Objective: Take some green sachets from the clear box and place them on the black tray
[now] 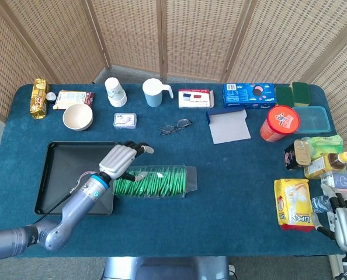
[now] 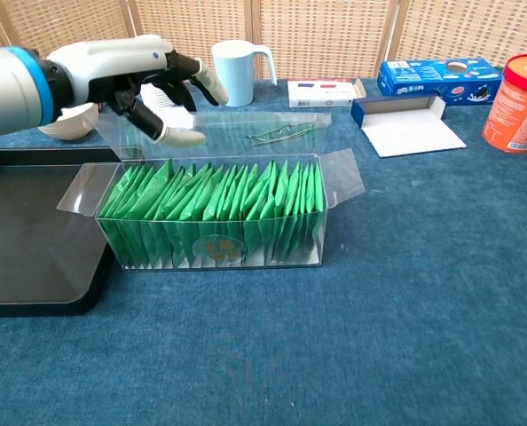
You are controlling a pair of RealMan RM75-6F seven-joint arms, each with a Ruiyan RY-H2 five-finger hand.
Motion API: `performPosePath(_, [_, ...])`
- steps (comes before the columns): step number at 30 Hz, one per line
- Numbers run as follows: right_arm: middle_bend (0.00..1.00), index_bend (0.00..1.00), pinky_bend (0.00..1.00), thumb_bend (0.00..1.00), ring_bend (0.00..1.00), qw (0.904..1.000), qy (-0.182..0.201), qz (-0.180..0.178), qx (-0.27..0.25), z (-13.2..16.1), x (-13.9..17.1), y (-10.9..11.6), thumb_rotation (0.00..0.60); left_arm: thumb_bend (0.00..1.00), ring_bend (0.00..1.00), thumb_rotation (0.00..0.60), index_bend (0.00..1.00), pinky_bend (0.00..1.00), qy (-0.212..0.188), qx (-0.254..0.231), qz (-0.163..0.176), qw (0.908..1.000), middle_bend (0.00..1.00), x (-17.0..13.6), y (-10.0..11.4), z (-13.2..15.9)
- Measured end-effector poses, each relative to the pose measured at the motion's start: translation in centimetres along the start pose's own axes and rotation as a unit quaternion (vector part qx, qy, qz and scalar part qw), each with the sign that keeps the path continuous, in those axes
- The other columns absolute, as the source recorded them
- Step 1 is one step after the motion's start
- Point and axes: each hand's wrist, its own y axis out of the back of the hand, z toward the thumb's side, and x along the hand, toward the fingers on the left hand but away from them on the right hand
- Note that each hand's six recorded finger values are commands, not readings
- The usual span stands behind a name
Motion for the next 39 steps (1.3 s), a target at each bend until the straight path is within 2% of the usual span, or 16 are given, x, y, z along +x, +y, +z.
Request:
performPosePath(5, [0.22,0.16,0.28,0.39,0.25,1.0,0.001,0.006,-0.003,0.1,0.0,-0.3,0.504,0.3,0.26,0.502,0.23,0.17,0.01,-0.023,-0.002,0.9997,0.21,0.9,0.5,-0.2])
performPosePath(11, [0.22,0.16,0.28,0.39,0.25,0.9999,0.001,0.009,-0.006,0.2,0.0,-0.6,0.504,0.3,0.26,0.472,0.3,0.18,0.016,-0.049,-0.012,0.9986,0.22,1.6,0.6,-0.3])
performPosePath(16, [0.22,0.16,0.28,0.39,0.25,0.9999,0.0,0.013,-0.01,0.2,0.0,-0.8,0.504,0.3,0.27,0.455,0.3,0.18,0.026,-0.077,-0.017,0.9965,0.22,2.2,0.9,-0.5])
performPosePath(20, [0.22,0.16,0.28,0.39,0.25,0.9998,0.001,0.015,-0.011,0.3,0.0,-1.0,0.504,0.3,0.27,0.406,0.3,0.18,0.033,-0.088,-0.02,0.9954,0.22,2.6,1.3,-0.8])
performPosePath(25, [0.22,0.16,0.28,0.39,0.25,0.9998,0.002,0.015,-0.011,0.4,-0.1,-1.0,0.503,0.3,0.27,0.387,0.31,0.18,0.041,-0.096,-0.025,0.9943,0.22,2.8,1.5,-1.3])
performPosePath(28, [0.22,0.16,0.28,0.39,0.25,0.9999,0.003,0.013,-0.01,0.4,-0.1,-0.9,0.503,0.3,0.27,0.383,0.34,0.18,0.044,-0.101,-0.032,0.9933,0.22,3.0,1.4,-1.4])
performPosePath(33, [0.22,0.16,0.28,0.39,0.25,0.9999,0.001,0.012,-0.011,0.3,0.0,-0.8,0.504,0.3,0.27,0.373,0.48,0.18,0.046,-0.112,-0.04,0.9919,0.22,3.4,1.2,-1.4])
performPosePath(39, [0.22,0.16,0.28,0.39,0.25,0.9999,0.0,0.008,-0.011,0.2,0.1,-0.7,0.503,0.3,0.28,0.363,0.54,0.18,0.045,-0.118,-0.045,0.9909,0.23,3.6,1.2,-1.2])
